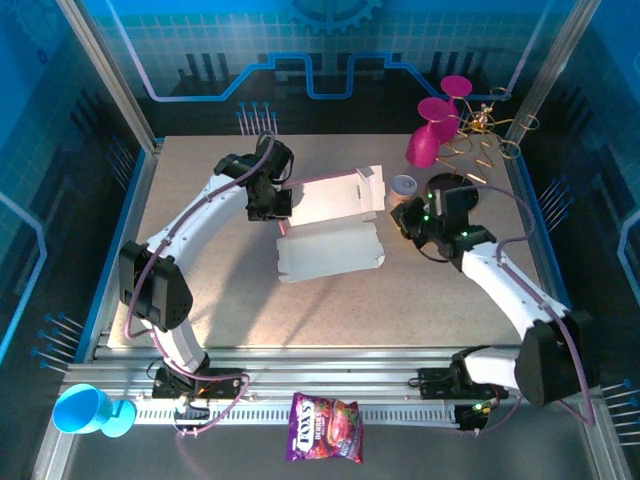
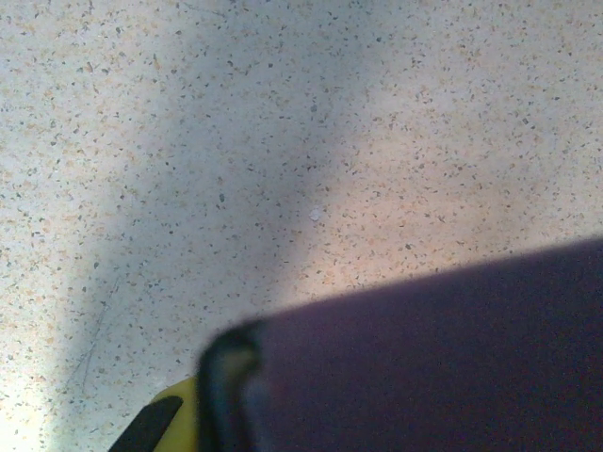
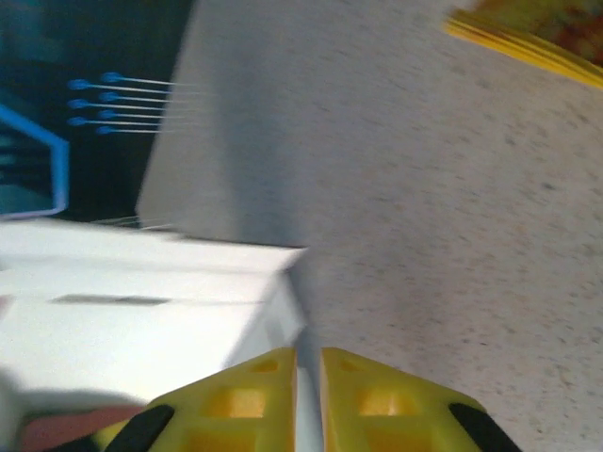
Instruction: Fold the paper box
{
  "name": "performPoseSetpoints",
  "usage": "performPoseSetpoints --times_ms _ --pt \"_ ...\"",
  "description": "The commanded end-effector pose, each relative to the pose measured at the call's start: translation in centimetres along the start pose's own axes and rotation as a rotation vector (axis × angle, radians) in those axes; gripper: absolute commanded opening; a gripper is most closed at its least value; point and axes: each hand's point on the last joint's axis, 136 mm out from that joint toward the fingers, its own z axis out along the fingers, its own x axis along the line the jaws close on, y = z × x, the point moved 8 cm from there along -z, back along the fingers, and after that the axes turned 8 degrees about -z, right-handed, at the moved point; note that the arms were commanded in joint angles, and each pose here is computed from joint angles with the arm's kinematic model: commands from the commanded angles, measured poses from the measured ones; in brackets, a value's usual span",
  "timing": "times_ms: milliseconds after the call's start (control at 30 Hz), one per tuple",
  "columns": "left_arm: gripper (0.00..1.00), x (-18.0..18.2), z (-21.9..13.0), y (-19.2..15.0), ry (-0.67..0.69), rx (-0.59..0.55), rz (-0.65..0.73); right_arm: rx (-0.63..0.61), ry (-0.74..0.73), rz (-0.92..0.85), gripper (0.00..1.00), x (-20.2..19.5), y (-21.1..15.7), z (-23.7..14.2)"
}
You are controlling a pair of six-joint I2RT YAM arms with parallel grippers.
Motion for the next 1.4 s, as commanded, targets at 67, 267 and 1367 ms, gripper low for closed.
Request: performPoseSetpoints --times_ms 67,267,1367 --pt "0.00 -0.5 -2.2 0.5 -0.042 -0.056 -0.010 -0.020 0.062 0.073 0.15 -0.8 0.6 2.2" --pt "0.00 -0.5 -2.2 0.4 -0.042 -0.052 -0.011 0.013 0.107 0.077 0.20 -0.1 0.6 4.2" --pt "0.00 -0.8 -1.8 0.6 -0.058 -0.049 -0.032 0.164 0.266 -0.035 0.28 4.3 -1.5 5.5"
